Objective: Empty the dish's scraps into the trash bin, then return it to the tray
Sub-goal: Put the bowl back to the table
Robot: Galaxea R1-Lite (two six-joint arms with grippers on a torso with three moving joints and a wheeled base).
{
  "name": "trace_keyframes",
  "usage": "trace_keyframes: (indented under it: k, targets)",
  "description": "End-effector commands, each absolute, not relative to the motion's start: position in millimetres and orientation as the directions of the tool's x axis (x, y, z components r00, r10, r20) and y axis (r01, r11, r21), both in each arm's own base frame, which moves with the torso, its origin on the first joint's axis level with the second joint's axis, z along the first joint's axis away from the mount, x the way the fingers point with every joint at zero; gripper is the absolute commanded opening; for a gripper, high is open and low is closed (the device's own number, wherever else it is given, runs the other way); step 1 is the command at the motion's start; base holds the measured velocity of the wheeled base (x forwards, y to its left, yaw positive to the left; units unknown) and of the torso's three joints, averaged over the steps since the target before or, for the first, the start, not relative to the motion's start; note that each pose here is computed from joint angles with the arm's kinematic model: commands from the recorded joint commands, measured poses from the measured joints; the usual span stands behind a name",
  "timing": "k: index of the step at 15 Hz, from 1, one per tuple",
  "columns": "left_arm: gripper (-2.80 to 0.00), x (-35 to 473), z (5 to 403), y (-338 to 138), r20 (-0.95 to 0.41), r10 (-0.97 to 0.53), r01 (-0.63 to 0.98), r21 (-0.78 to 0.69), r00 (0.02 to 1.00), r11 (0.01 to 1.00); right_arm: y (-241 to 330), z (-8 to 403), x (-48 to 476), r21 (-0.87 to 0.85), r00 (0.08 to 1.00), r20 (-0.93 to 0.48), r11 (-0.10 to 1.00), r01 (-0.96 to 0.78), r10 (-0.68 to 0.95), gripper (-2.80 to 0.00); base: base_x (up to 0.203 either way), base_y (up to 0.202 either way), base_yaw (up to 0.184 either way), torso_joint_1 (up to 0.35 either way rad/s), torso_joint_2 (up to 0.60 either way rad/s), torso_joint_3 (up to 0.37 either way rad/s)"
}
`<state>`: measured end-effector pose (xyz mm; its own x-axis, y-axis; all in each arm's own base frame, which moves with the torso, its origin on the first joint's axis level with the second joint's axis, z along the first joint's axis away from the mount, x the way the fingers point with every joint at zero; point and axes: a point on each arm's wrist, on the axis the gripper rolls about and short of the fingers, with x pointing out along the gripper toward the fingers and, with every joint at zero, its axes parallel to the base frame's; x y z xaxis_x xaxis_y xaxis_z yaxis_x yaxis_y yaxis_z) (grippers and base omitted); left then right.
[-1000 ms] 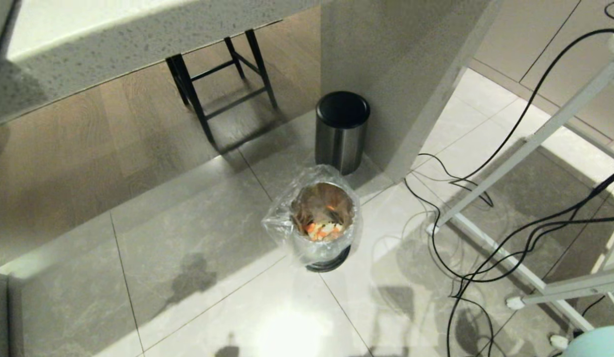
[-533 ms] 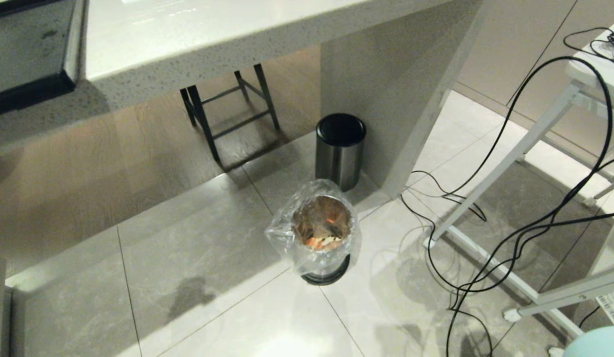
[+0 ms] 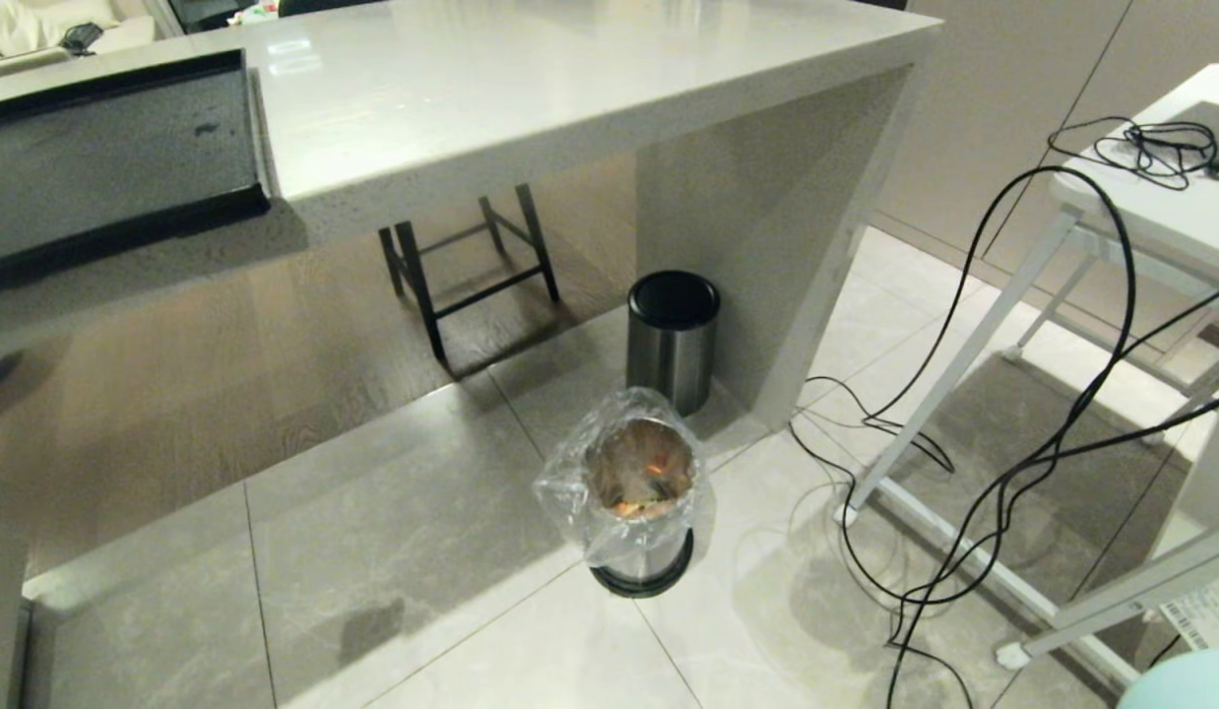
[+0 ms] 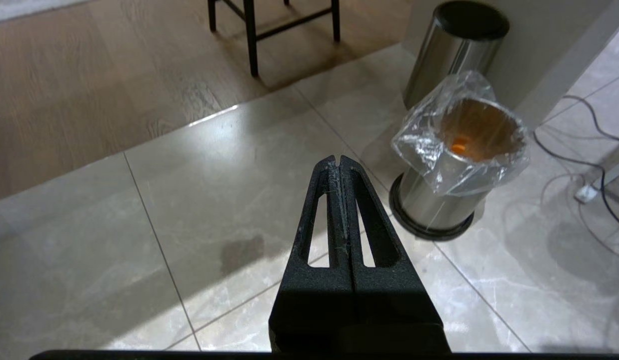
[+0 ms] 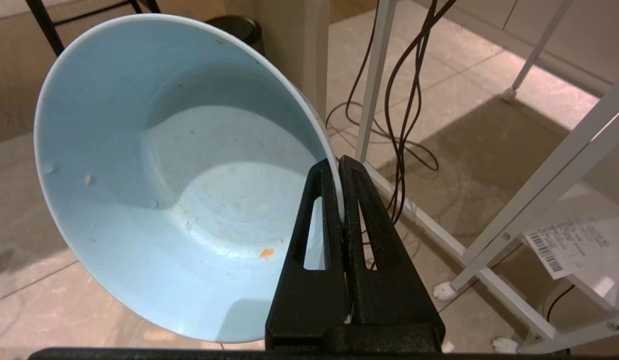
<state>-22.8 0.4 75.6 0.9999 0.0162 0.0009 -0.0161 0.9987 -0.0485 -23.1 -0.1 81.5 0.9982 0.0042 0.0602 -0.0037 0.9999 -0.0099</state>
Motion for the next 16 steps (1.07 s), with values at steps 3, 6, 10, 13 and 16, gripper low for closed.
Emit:
trace_keyframes:
  k: [3, 6, 10, 13, 16]
  targets:
    - [-2.8, -22.7, 75.7, 0.4, 0.0, 0.017, -0.017, -0.054, 1.0, 0.998, -0.1, 81.6, -23.0, -0.011, 0.998, 0.06, 1.0, -0.004, 0.005, -2.8, 0.0, 0.0, 0.0, 0.0, 0.0, 0.198]
    - [-2.8, -22.7, 75.7, 0.4, 0.0, 0.017, -0.017, -0.055, 1.0, 0.998, -0.1, 81.6, -23.0, -0.011, 0.998, 0.06, 1.0, -0.005, 0.006, -2.8, 0.0, 0.0, 0.0, 0.002, 0.0, 0.201]
    - [-2.8, -22.7, 75.7, 0.4, 0.0, 0.017, -0.017, -0.055, 1.0, 0.998, -0.1, 81.6, -23.0, -0.009, 0.998, 0.06, 1.0, -0.006, 0.006, -2.8, 0.0, 0.0, 0.0, 0.001, 0.0, 0.199]
    - [-2.8, -22.7, 75.7, 0.4, 0.0, 0.017, -0.017, -0.055, 1.0, 0.998, -0.1, 81.6, -23.0, -0.01, 0.998, 0.06, 1.0, -0.004, 0.005, -2.8, 0.0, 0.0, 0.0, 0.0, 0.0, 0.0]
    - [-2.8, -22.7, 75.7, 0.4, 0.0, 0.017, -0.017, -0.055, 1.0, 0.998, -0.1, 81.6, -23.0, -0.011, 0.998, 0.06, 1.0, -0.003, 0.003, -2.8, 0.0, 0.0, 0.0, 0.0, 0.0, 0.0]
